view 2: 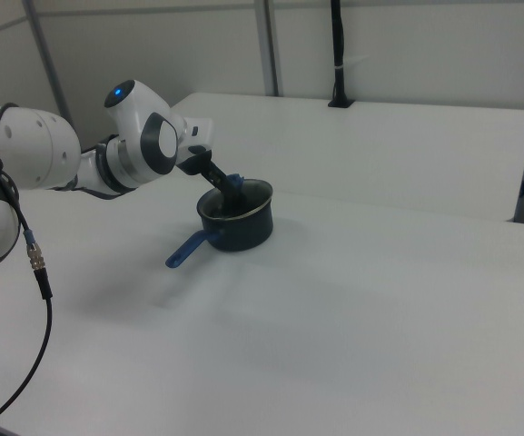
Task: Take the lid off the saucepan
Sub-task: 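Lift the glass lid off the saucepan and carry it aside, then lower the glass lid flat onto the table beside the saucepan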
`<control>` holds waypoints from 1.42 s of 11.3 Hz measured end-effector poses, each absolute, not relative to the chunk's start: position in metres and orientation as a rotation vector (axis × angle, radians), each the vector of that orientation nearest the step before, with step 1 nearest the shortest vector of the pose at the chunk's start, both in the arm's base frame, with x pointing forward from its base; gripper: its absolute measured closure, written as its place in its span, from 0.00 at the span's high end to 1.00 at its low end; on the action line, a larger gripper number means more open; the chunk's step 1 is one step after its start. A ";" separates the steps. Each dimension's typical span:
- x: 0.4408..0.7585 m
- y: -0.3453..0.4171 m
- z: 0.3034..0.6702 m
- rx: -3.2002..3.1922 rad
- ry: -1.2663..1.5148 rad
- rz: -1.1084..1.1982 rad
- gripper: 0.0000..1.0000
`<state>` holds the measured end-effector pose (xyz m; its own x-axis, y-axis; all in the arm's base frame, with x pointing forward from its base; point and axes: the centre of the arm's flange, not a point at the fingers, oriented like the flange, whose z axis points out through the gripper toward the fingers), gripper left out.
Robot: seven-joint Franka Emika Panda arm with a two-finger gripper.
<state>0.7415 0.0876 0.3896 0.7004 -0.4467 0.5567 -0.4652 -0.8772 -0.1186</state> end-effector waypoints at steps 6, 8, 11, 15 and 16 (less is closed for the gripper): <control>0.742 0.084 0.434 2.854 -0.785 1.026 0.62; 0.732 0.063 0.462 2.820 -0.761 0.980 0.62; 0.705 0.008 0.488 2.876 -0.556 0.663 0.62; 0.632 -0.081 0.487 2.904 -0.165 0.329 0.62; 0.614 -0.100 0.477 2.905 -0.086 0.264 0.62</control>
<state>0.6140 -0.1000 0.4765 0.9822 -0.0377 0.1841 -0.0777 -0.9735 0.2153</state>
